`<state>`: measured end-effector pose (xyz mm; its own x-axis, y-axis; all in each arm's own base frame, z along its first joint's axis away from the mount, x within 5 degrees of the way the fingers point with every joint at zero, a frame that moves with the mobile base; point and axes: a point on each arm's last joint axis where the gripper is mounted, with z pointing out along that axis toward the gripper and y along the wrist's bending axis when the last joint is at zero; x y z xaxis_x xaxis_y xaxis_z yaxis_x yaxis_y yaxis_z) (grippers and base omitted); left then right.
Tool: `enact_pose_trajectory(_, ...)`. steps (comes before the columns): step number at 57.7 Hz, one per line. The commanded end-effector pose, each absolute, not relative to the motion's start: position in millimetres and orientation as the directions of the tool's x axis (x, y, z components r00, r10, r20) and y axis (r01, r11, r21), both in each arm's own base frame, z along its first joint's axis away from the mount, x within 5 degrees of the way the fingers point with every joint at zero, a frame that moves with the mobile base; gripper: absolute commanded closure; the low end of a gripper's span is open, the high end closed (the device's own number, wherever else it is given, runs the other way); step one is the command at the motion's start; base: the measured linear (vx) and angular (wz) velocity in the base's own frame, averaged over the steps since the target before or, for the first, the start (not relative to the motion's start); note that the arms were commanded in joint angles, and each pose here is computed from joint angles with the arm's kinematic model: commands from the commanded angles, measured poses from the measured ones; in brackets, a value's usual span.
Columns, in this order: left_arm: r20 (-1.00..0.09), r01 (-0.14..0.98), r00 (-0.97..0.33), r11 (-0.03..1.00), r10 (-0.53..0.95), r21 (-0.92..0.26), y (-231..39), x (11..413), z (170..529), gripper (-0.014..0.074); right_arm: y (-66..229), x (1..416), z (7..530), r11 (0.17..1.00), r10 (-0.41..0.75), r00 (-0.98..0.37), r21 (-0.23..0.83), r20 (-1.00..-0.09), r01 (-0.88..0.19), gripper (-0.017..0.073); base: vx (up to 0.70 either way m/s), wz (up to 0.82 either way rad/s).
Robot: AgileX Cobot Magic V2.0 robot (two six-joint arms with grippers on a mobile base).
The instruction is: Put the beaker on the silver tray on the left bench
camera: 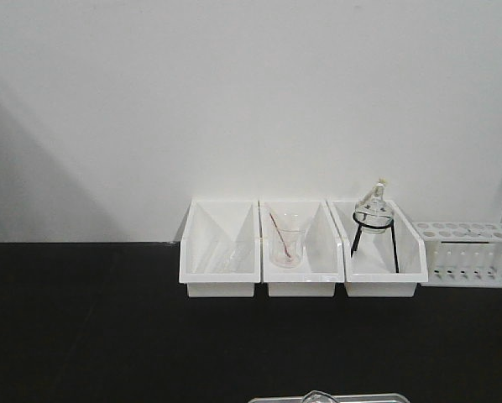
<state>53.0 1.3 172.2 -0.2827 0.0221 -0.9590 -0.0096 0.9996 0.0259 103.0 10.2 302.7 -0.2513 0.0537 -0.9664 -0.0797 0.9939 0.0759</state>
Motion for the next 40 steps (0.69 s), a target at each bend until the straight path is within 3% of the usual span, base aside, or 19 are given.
enact_pose_trajectory(1, -0.976, -0.003, -0.219, 1.0, 0.02, 0.021, 0.7, 54.4, 170.6, 0.0592, 8.9, 91.4, 294.3, 0.993, 0.072, -0.143, 0.085, -0.987, -0.086, 0.0566, 0.0, 0.0)
enact_pose_trajectory(11, -0.976, -0.003, -0.219, 1.0, 0.02, 0.021, 0.7, 54.4, 170.6, 0.0592, 6.5, 68.4, 241.0, 0.993, 0.077, -0.071, 0.083, -0.995, -0.087, 0.0566, 0.0, 0.0)
enact_pose_trajectory(20, -0.976, -0.003, -0.219, 1.0, 0.02, 0.021, 0.7, 54.4, 170.6, 0.0592, 4.7, 57.7, 198.4, 0.996, -0.017, -0.008, -0.017, -1.0, -0.084, 0.0566, 0.0, 0.0)
enact_pose_trajectory(40, -0.975, -0.003, -0.219, 1.0, 0.02, 0.021, 0.7, 54.4, 170.5, 0.0592, 4.5, 55.9, 191.8, 0.996, -0.01, -0.022, -0.008, -1.0, -0.083, 0.0566, 0.0, 0.0)
